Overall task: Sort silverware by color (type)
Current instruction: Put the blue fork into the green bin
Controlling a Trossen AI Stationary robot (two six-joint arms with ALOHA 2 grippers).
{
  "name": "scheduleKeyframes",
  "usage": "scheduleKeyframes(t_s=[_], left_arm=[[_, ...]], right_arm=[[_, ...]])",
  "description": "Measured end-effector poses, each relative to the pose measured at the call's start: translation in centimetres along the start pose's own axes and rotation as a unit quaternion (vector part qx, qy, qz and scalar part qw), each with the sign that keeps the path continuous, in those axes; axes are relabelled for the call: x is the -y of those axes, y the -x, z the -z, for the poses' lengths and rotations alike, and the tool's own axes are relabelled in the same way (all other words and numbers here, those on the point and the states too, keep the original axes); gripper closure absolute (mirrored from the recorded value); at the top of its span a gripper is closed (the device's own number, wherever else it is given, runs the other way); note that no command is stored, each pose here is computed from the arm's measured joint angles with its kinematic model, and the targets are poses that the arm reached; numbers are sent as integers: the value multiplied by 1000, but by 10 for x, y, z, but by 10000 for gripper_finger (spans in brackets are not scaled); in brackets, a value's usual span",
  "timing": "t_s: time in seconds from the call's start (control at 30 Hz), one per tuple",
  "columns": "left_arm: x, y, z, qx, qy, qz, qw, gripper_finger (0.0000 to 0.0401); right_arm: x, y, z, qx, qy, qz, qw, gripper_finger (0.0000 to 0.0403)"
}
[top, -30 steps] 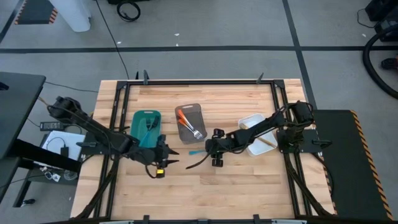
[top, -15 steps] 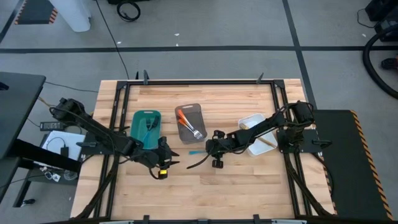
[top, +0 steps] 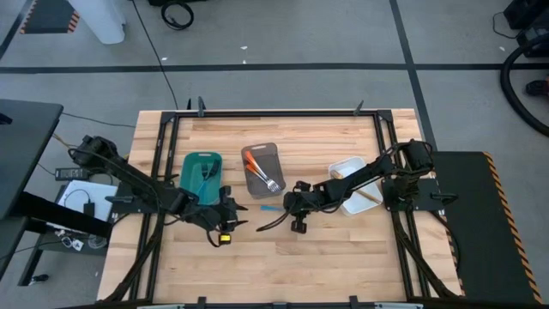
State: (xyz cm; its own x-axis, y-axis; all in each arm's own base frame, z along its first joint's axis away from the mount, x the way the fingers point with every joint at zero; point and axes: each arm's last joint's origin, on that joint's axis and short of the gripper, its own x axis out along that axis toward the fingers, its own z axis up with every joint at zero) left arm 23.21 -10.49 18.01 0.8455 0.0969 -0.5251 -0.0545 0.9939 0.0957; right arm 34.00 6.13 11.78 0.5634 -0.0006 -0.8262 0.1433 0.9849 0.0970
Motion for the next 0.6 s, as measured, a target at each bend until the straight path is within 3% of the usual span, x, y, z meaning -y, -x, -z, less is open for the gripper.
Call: scheduleKeyframes(t_s=[0.33, 0.47, 0.6], left_arm=[[0, -1, 1, -1, -49, -5, 999, 179], [3, -6, 8, -21, -136, -5, 991, 178], [6, -14, 15, -38, -188, -3, 981, 184]], right_arm=[[-2, 0, -3, -2, -47, -33, 998, 391], [-3, 1, -11, 7, -56, -48, 997, 392], [-2, 2, -20, 25, -87, -76, 993, 392]])
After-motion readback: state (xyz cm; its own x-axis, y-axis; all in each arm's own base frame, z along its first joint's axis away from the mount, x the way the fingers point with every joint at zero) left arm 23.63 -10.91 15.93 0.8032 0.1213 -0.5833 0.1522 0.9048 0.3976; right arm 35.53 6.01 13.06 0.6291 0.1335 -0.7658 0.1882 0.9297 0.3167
